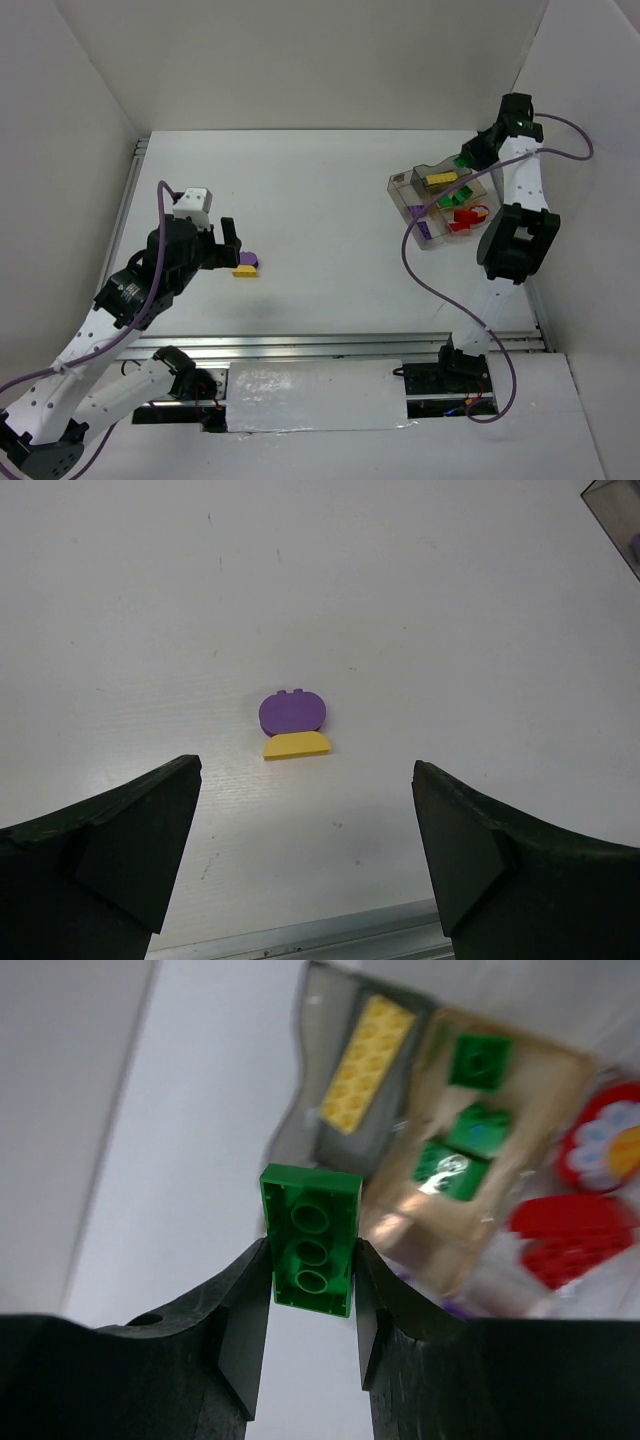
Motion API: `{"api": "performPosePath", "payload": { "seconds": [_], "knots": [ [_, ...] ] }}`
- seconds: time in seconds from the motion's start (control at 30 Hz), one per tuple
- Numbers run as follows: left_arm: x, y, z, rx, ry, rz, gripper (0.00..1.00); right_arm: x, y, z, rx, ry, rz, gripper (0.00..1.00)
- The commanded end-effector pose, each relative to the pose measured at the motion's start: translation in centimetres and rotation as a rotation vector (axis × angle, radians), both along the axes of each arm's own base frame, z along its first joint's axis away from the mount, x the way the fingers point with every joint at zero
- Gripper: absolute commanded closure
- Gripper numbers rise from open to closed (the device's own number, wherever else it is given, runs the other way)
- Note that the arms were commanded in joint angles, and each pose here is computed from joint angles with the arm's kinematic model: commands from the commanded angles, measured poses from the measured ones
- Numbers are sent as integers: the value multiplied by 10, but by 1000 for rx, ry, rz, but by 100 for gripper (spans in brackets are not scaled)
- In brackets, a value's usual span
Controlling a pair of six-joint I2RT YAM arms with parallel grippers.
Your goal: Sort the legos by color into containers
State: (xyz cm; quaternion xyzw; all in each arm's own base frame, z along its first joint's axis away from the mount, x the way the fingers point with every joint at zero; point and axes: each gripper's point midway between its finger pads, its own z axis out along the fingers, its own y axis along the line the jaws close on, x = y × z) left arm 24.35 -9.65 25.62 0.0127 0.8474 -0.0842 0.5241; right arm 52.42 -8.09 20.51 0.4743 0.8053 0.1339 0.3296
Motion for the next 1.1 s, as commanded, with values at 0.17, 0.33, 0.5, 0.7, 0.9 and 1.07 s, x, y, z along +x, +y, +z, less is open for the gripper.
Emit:
{"api": "performPosePath", "payload": {
  "seconds": [0.17,0.33,0.5,0.7,0.9,1.07],
  "knots": [
    [5,1,1,8,-13,18,0,-33,-30,-75,-205,277,137,91],
    [6,2,-2,15,-7,25,0,-35,-30,-98,-185,288,126,81],
    [8,1,-7,29,13,28,0,-35,-34,-104,-189,299,102,55],
    [9,3,-9,37,17,39,1,-34,-38,-89,-214,290,79,9],
    [12,3,-12,37,36,60,0,-30,-14,-51,-223,204,118,0],
    [27,-4,-20,-17,159,184,1,-41,90,16,-349,35,332,0]
  ]
}}
